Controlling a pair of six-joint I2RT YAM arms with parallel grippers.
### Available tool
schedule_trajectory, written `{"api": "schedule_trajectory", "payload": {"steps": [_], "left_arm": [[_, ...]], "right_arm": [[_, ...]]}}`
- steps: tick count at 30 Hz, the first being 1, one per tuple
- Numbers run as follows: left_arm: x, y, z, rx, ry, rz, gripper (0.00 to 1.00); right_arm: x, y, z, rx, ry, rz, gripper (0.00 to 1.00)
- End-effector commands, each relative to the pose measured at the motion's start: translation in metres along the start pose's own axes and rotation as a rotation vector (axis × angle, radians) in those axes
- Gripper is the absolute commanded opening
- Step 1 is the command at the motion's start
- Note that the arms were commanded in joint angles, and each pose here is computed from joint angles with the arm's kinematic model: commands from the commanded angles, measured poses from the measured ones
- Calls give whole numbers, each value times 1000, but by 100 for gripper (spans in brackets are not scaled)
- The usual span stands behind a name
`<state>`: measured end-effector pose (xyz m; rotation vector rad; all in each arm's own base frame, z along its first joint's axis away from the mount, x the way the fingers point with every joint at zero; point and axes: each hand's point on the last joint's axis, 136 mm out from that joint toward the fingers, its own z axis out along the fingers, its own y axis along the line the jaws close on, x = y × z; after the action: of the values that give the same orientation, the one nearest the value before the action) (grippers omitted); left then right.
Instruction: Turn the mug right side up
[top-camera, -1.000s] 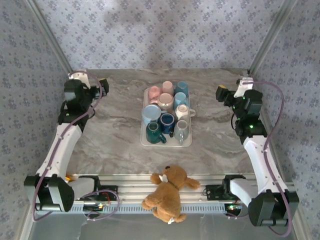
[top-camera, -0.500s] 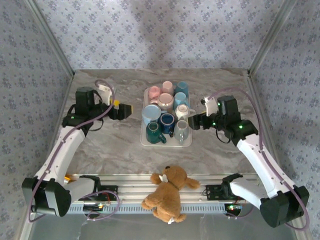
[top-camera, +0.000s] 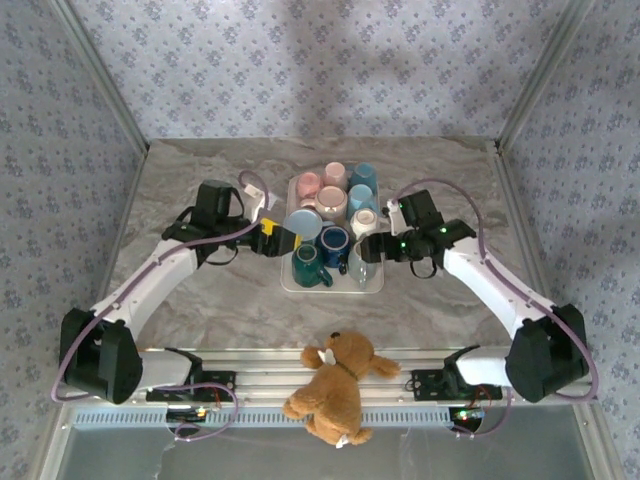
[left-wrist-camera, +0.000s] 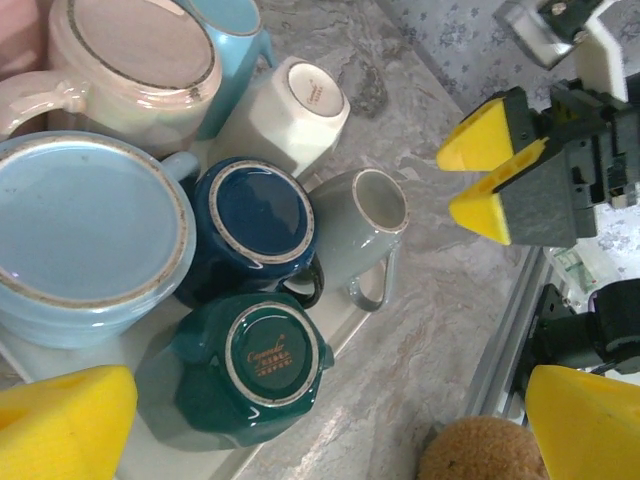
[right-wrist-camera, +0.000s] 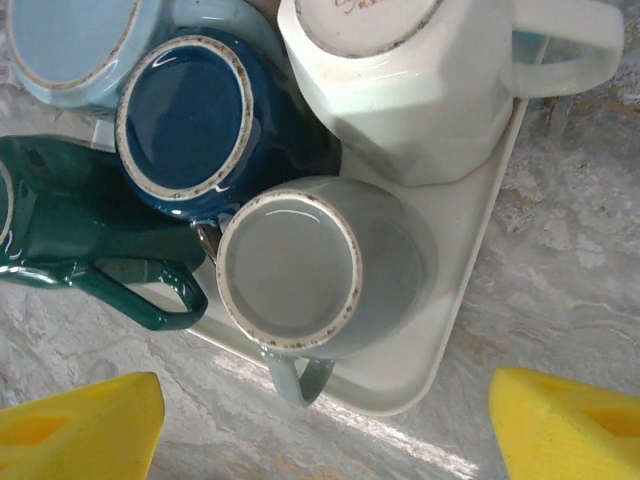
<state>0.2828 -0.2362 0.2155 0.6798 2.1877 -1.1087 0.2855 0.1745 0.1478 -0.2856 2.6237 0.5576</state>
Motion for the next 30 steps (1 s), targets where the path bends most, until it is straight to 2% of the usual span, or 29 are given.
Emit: {"api": "schedule_trajectory", "payload": {"steps": [1,9,24,30], "left_arm": [[-14,-11,2,36,-29,37,100],[-13,-16,10,53,-15,38,100],[-8,-15,21,54,12,32,100],[-6,-14,22,54,19,26,100]], "right_arm": [[-10,4,4,29,-12,68,88],[-15,-3,18,122,10,128,94],[-8,0,45,158,66,166,95],[-6,2,55,152,82,168,91]]}}
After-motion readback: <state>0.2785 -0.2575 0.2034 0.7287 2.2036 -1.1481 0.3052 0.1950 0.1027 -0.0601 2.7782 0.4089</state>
